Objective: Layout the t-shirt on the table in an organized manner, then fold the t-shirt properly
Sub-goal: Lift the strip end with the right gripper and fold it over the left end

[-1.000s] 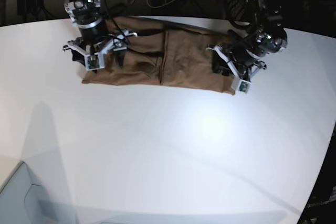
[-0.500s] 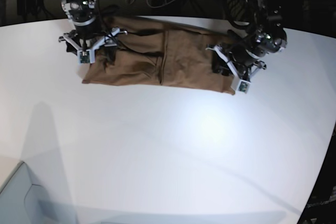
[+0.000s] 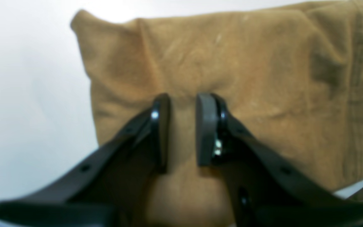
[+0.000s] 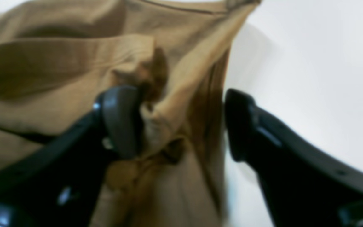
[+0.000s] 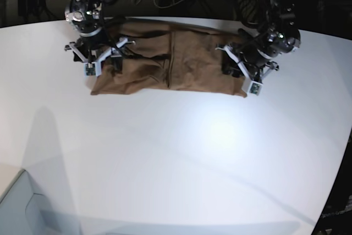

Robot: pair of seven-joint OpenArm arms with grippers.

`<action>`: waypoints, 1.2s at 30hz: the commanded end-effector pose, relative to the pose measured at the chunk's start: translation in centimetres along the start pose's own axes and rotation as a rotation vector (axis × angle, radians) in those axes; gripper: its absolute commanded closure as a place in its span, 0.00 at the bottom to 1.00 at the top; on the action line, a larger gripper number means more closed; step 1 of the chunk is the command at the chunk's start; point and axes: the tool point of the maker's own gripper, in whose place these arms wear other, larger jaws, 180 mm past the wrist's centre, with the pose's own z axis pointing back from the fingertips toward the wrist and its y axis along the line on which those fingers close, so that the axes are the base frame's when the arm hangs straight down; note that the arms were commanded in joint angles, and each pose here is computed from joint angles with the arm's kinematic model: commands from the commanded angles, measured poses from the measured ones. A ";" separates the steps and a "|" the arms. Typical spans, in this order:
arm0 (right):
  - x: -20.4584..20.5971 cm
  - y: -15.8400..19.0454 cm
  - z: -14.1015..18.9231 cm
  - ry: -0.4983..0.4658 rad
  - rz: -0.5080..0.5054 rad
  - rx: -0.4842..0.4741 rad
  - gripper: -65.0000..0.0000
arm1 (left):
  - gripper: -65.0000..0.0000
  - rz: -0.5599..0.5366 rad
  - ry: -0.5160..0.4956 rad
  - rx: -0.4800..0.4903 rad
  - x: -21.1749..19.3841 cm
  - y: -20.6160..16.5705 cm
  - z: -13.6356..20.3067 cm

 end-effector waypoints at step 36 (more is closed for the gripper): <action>8.6 8.6 4.0 -0.206 0.171 0.176 1.00 | 0.77 0.050 -0.265 0.017 6.8 2.6 6.1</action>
